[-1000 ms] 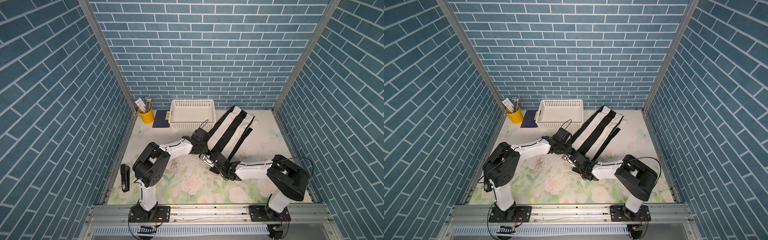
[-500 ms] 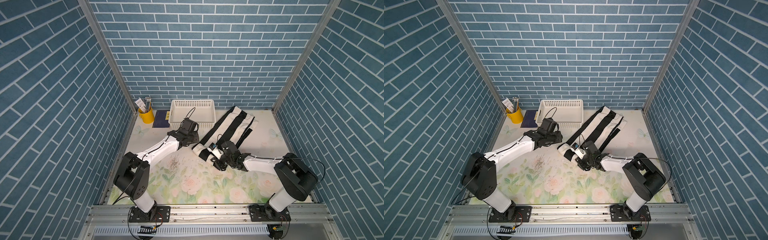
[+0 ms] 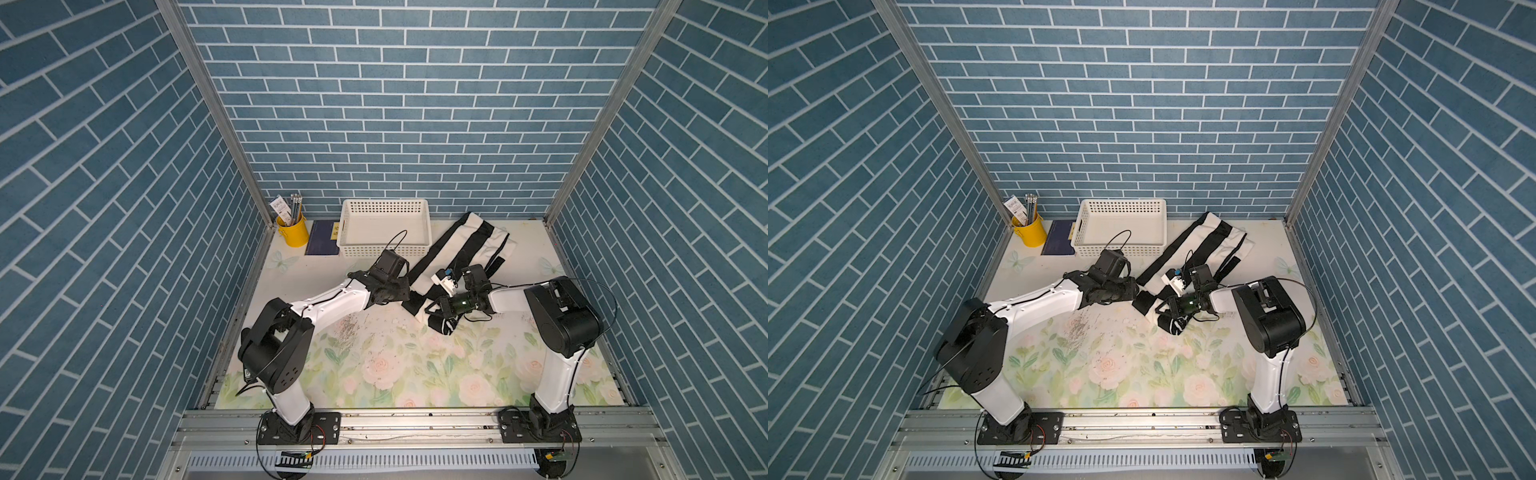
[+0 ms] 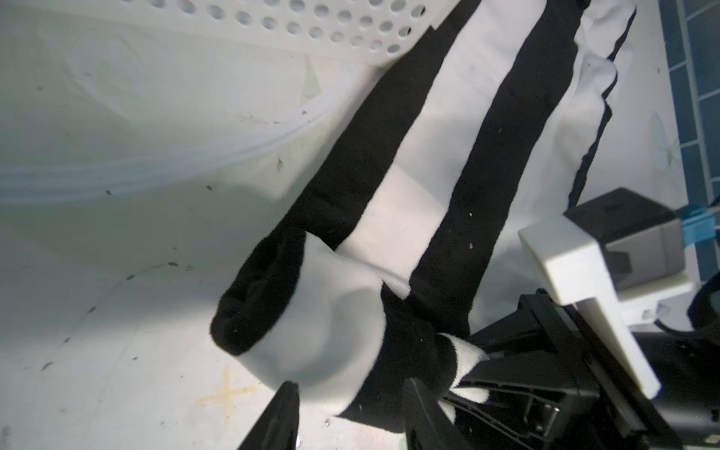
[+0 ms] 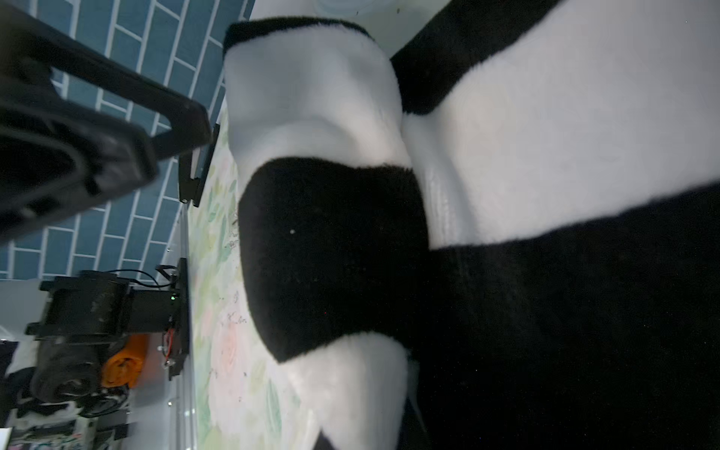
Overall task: Roll up the pillowcase
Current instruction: Roll the pillowcase at the center of the board.
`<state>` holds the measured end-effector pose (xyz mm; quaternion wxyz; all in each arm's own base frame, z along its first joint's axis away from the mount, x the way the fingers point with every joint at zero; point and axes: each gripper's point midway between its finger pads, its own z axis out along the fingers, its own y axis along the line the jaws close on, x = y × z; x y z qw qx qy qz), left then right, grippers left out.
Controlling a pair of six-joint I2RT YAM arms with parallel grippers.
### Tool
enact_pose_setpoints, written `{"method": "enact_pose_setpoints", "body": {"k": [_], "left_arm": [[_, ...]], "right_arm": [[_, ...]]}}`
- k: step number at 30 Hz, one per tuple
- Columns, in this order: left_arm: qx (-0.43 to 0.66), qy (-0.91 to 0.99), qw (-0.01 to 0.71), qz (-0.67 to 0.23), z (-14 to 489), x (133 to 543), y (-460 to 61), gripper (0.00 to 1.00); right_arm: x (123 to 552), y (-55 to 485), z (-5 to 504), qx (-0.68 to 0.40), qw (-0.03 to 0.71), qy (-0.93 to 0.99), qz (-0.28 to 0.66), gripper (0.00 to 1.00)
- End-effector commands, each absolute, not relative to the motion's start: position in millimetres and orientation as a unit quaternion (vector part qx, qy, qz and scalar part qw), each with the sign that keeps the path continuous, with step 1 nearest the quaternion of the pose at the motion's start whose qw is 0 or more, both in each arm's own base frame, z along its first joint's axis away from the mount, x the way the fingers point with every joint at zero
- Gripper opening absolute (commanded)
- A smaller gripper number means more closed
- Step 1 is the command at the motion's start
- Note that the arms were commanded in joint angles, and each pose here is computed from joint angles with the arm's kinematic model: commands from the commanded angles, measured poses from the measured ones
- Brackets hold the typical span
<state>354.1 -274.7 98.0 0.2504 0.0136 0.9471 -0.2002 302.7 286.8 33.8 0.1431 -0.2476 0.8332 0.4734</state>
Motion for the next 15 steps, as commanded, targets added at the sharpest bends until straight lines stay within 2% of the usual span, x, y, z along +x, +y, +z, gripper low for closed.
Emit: {"method": "enact_pose_setpoints", "body": {"k": [1,7,11,15], "left_arm": [[0.031,0.944,0.254,-0.21,94,364,-293,0.48],[0.022,0.954,0.23,-0.19,63,374,-303,0.47],[0.015,0.961,0.216,-0.172,50,375,-301,0.46],[0.015,0.962,0.213,-0.172,46,376,-302,0.46]], "right_arm": [[305,271,10,-0.195,0.107,0.862,0.455,0.21],[312,265,23,-0.197,0.141,0.868,0.433,0.43],[325,253,51,-0.222,0.22,0.879,0.359,0.61],[332,244,83,-0.277,0.322,0.873,0.238,0.72]]}}
